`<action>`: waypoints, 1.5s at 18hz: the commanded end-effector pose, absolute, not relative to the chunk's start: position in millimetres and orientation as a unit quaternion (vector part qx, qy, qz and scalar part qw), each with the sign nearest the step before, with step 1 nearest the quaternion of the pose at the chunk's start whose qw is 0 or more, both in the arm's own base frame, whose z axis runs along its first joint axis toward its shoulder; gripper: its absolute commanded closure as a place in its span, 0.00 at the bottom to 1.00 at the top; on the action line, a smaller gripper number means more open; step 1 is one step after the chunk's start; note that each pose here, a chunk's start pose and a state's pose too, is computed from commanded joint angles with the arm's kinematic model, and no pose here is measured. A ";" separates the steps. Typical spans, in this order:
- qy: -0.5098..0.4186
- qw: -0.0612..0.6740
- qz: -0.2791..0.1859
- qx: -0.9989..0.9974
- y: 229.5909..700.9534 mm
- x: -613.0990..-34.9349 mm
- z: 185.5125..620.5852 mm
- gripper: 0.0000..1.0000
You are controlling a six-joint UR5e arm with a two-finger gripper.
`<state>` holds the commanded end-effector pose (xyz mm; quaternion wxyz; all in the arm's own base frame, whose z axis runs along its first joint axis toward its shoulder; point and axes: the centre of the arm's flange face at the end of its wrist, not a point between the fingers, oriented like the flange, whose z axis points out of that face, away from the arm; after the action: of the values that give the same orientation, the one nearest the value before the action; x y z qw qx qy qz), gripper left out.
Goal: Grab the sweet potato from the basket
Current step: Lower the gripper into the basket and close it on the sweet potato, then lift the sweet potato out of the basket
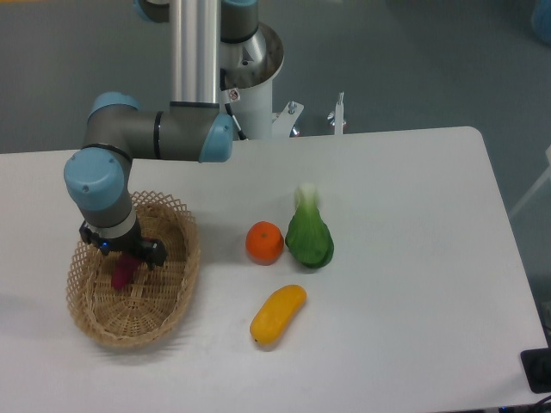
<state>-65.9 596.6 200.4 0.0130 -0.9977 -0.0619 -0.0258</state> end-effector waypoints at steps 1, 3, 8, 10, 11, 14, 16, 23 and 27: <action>-0.062 0.014 -0.025 -0.998 597.4 -66.3 199.5 0.20; -0.061 0.014 -0.025 -0.998 597.8 -65.5 198.9 0.38; -0.062 0.025 -0.022 -0.997 598.4 -66.5 211.4 0.83; -0.061 0.036 -0.020 -0.997 599.4 -67.7 223.8 0.91; -0.060 0.041 -0.019 -0.997 600.7 -68.9 227.7 0.91; -0.061 0.056 -0.016 -0.996 599.7 -76.9 245.5 0.91; -0.072 0.069 -0.012 -0.995 595.3 -90.4 261.5 0.91; -0.106 0.104 0.008 -0.989 577.4 -163.1 307.3 0.91; -0.119 0.129 0.022 -0.984 559.8 -211.7 336.6 0.91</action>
<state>-211.7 559.8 336.6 0.1285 -0.9843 -0.1187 0.0224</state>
